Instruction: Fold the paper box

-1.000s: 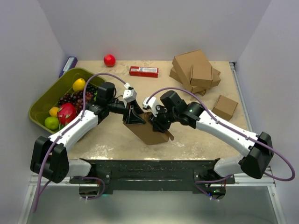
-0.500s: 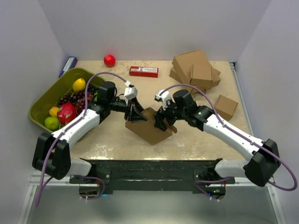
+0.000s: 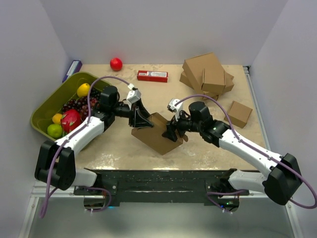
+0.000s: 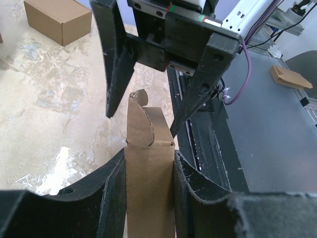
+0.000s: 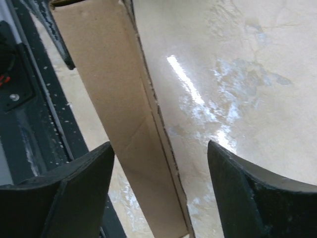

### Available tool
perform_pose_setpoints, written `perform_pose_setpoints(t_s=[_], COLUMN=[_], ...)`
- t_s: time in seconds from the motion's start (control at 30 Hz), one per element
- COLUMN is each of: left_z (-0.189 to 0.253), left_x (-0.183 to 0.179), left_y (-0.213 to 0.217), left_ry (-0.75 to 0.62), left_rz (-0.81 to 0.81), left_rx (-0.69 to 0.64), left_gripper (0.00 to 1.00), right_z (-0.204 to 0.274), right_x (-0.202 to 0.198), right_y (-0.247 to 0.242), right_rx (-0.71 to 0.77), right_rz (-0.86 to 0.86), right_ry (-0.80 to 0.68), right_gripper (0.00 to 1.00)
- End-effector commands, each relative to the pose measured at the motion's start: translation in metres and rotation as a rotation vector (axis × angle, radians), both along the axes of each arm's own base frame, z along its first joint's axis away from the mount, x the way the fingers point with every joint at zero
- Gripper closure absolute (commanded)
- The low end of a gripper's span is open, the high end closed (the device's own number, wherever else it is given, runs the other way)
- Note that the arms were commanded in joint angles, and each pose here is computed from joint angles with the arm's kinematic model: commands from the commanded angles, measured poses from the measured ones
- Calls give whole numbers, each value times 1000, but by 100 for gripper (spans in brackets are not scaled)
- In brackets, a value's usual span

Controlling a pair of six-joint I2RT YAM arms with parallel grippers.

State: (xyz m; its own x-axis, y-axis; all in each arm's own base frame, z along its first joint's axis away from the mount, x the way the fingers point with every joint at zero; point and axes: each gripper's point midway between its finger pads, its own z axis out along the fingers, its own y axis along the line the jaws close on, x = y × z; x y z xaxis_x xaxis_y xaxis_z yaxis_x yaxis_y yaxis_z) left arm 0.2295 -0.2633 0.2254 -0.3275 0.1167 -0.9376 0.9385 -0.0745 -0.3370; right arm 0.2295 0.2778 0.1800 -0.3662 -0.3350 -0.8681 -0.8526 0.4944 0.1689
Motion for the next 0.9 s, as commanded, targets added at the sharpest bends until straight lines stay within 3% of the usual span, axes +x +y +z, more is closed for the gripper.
perform_pose_setpoints(t_s=[0.0,0.37,0.43,0.47,0.57,0.67,0.87], left_z=[19,19,17,11,10,13,21], left_x=[-6,2,9,14,32,46,64], left_y=[6,10,10,11,14,21,37], left_ry=[-48,-63,-77,-52,-106,-158,-243], left_rz=[-30,18,58,103,195,304,479], left_rx=[-42,-36,-21,13,61,98,142], left_gripper=[92,89,77,56,29,23,20], right_z=[7,12,12,15,16,16,10], right_x=[-4,-10,-7,-5,3,12,24], right_y=[10,13,10,10,4,-7,-26], right_rx=[62,53,35,30,-13,-91,-237], right_rz=[54,98,73,65,16,-54,-150], right_ry=[-5,18,19,17,16,29,59], right_gripper=[35,72,73,74,76,80,81])
